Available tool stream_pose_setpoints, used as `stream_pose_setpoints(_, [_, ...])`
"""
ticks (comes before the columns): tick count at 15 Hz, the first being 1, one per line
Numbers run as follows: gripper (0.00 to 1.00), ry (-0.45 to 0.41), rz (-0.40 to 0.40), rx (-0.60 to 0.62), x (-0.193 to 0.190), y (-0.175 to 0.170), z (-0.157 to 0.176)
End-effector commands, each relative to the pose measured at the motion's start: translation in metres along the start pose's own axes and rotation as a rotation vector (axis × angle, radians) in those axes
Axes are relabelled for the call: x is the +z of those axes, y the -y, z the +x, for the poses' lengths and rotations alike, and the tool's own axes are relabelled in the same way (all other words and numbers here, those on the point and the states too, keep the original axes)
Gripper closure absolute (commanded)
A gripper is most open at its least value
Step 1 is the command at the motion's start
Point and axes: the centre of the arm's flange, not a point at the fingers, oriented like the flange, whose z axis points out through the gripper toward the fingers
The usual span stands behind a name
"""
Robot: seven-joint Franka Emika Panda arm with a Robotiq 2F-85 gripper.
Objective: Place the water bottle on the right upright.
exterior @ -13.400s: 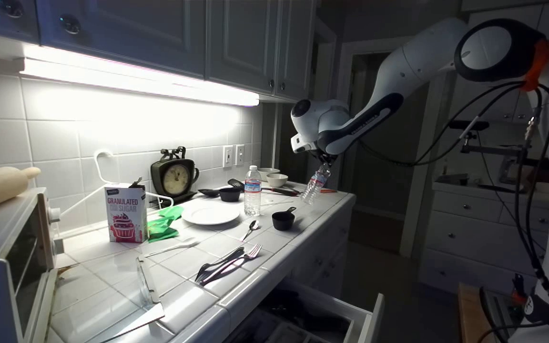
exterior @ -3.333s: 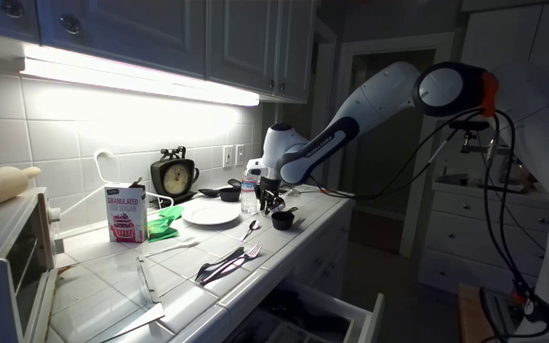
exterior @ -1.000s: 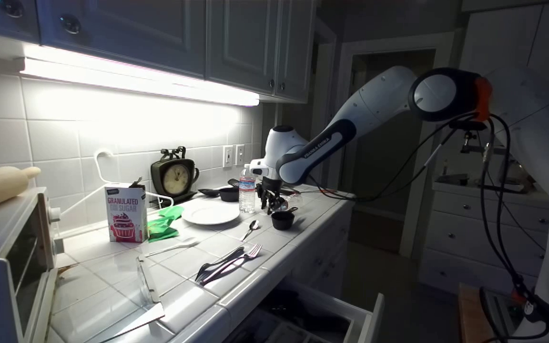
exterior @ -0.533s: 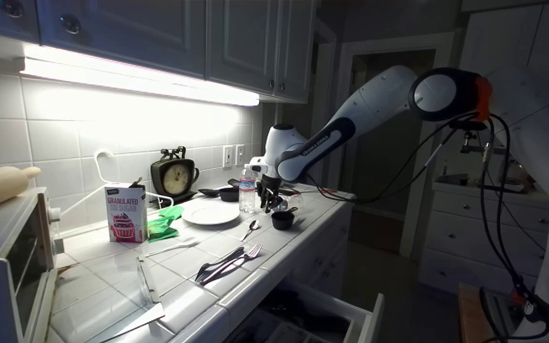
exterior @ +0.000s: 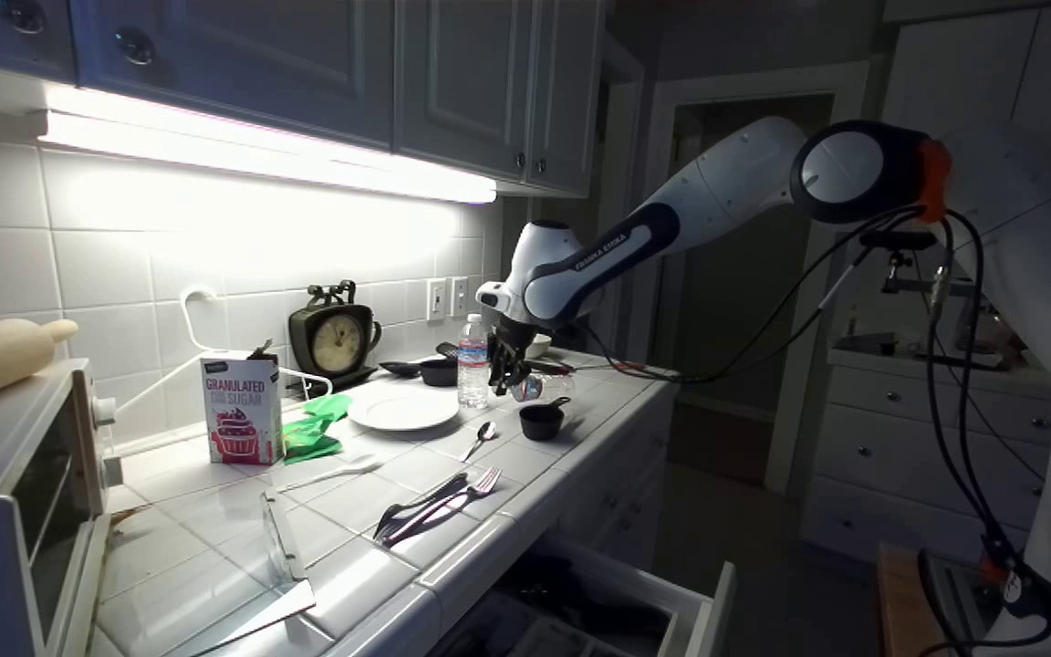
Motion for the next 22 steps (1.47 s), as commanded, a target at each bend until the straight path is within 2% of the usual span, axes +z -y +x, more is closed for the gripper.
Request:
stream_pose_setpoints(1, [0.92,-0.097,0.006,0.056,-0.018,-0.007,-0.004])
stream_pose_setpoints(12, [0.92,-0.324,0.039,0.151,-0.057,-0.019,-0.02])
stream_pose_setpoints(16, [0.92,-0.387,0.059,0.151,-0.065,-0.02,-0.026])
stream_pose_setpoints(22, [0.92,-0.496,0.136,0.109,-0.077,-0.015,-0.046])
